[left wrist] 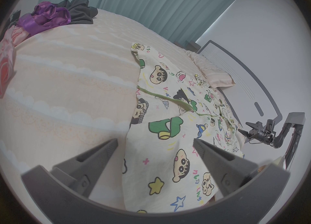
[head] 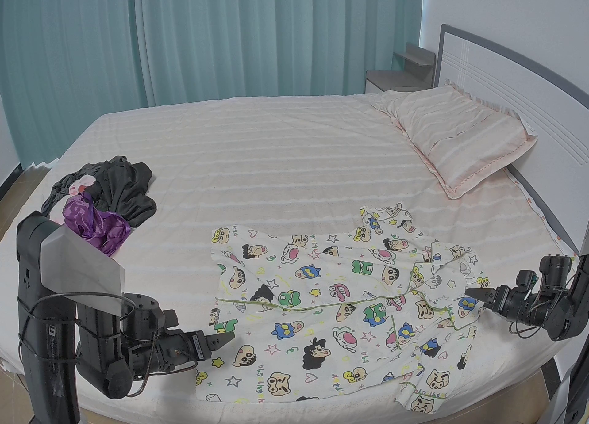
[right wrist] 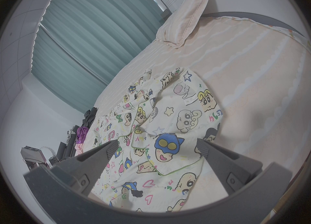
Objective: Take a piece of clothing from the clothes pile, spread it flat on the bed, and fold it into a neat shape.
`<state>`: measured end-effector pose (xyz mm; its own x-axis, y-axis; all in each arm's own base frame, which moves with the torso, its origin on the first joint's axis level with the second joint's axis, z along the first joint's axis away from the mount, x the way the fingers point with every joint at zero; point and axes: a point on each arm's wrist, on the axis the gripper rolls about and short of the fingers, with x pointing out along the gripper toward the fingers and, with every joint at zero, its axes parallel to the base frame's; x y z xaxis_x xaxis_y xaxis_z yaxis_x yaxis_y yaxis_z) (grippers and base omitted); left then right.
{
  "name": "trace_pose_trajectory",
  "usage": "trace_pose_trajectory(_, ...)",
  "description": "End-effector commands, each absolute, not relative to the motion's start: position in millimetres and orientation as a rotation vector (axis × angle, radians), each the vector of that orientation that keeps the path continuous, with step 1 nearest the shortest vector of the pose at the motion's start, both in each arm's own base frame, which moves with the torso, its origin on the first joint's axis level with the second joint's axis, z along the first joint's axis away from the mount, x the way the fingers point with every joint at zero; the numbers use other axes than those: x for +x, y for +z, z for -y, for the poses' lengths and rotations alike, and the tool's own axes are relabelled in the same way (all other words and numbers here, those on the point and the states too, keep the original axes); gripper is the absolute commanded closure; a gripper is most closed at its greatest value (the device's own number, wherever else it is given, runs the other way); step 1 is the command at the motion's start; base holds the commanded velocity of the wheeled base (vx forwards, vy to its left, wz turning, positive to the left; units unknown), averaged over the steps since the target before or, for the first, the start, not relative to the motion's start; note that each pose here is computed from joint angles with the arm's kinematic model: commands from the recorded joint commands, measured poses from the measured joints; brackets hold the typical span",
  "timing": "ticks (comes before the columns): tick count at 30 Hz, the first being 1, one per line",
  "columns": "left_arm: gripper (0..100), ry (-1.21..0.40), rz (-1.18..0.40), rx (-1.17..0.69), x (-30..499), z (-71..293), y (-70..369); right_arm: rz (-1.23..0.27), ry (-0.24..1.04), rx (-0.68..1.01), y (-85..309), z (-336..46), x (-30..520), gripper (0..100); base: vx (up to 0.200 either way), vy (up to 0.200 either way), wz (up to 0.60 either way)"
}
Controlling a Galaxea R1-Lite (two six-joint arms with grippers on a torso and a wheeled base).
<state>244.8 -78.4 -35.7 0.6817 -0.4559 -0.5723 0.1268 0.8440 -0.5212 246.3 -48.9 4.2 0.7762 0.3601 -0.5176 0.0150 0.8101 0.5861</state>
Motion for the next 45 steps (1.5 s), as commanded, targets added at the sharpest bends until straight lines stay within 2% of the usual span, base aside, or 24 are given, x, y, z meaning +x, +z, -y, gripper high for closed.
trace_pose_trajectory(1, 100, -0.357, -0.724, -0.47, 244.6, 80.3, -28.8, -0.665, 0.2, 0.607, 3.9, 48.9, 246.5, 0, 0.0, 0.0, 0.0)
trace_pose_trajectory(16, 100, -0.394, -0.697, -0.432, 227.5, 88.1, -9.1, -0.664, 0.199, 0.606, 4.1, 48.8, 246.1, 0, 0.0, 0.0, 0.0)
trace_pose_trajectory(28, 100, -0.549, -0.716, -0.218, 202.5, 150.8, -24.5, -0.664, 0.199, 0.606, 4.1, 48.8, 246.1, 0, 0.0, 0.0, 0.0)
trace_pose_trajectory(29, 0, -0.556, -0.719, -0.216, 201.3, 151.8, -24.5, -0.664, 0.199, 0.606, 4.1, 48.8, 246.1, 0, 0.0, 0.0, 0.0)
trace_pose_trajectory(39, 0, -0.58, -0.761, -0.2, 192.2, 157.9, -31.1, -0.664, 0.199, 0.606, 4.1, 48.8, 246.1, 0, 0.0, 0.0, 0.0)
trace_pose_trajectory(45, 0, -0.575, -0.799, -0.256, 189.0, 158.6, -32.6, -0.664, 0.199, 0.606, 4.1, 48.8, 246.1, 0, 0.0, 0.0, 0.0)
